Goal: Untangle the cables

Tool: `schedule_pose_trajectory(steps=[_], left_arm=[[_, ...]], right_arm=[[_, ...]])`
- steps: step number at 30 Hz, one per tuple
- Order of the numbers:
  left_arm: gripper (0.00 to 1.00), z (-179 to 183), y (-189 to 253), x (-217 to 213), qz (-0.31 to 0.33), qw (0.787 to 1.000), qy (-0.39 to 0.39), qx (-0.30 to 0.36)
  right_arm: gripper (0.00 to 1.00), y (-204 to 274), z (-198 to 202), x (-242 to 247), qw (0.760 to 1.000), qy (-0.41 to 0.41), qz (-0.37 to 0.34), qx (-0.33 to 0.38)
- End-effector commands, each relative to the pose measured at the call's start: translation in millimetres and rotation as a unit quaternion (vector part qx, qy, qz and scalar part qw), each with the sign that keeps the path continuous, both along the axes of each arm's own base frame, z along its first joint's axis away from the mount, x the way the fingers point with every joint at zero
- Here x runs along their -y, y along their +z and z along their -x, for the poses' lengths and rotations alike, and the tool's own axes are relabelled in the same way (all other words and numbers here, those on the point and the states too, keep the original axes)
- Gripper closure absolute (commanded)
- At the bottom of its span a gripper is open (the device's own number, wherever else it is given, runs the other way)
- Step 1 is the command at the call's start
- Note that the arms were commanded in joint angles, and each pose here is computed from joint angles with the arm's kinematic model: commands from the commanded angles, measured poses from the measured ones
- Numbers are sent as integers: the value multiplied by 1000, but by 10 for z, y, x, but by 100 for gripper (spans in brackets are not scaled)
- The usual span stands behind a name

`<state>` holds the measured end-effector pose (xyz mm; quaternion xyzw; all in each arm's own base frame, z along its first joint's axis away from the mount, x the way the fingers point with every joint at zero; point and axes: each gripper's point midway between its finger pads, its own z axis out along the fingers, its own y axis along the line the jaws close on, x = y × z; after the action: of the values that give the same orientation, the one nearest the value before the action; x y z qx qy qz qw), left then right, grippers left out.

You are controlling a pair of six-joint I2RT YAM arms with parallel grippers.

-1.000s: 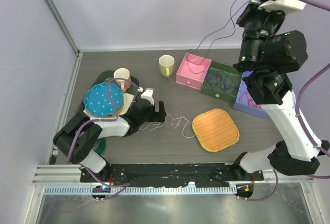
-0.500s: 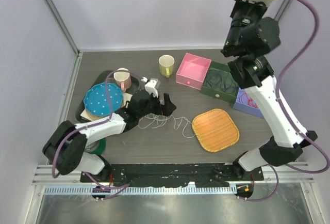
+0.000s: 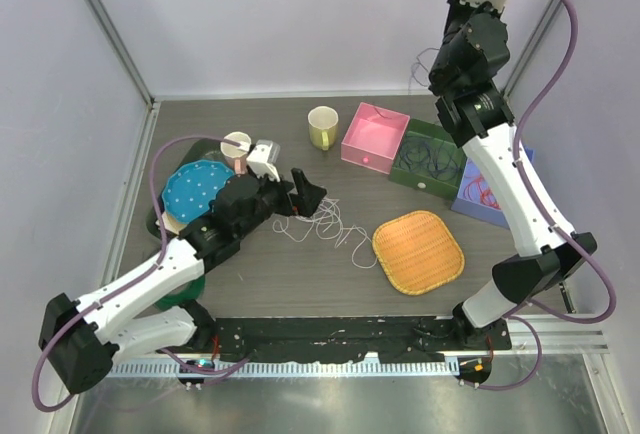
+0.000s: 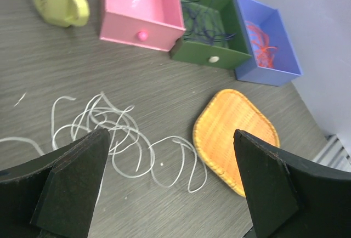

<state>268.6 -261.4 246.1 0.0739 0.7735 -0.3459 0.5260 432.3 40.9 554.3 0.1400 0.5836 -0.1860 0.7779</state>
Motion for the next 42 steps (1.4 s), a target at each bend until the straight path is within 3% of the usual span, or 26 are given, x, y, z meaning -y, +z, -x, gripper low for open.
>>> schedule_pose_trajectory(steps=[1,6,13,18,25,34,42], left_arm=[[0,30,-264,-304,-31,997,65,-42],[0,43,-409,-440,-37,993,97,-55],[0,61,-478,-521,-50,991,110,-64],[0,87,-525,-557,-53,990,114,-69],[0,116,-563,-647,-57,988,128,-70],[0,148,-605,-676,-55,988,129,-71],[0,151,-692,-688,-59,985,137,-88]], right_arm=[[99,32,-56,120,999,2,-26,24],[99,-199,-168,231,1000,2,-28,4],[99,-1024,-511,174,996,55,-36,-62],[99,-1440,-637,271,993,36,-55,-93],[99,-2030,-507,386,987,3,-107,-118],[99,-2325,-88,660,979,-71,-145,-122],[99,-2869,-234,566,971,-55,-141,-186]])
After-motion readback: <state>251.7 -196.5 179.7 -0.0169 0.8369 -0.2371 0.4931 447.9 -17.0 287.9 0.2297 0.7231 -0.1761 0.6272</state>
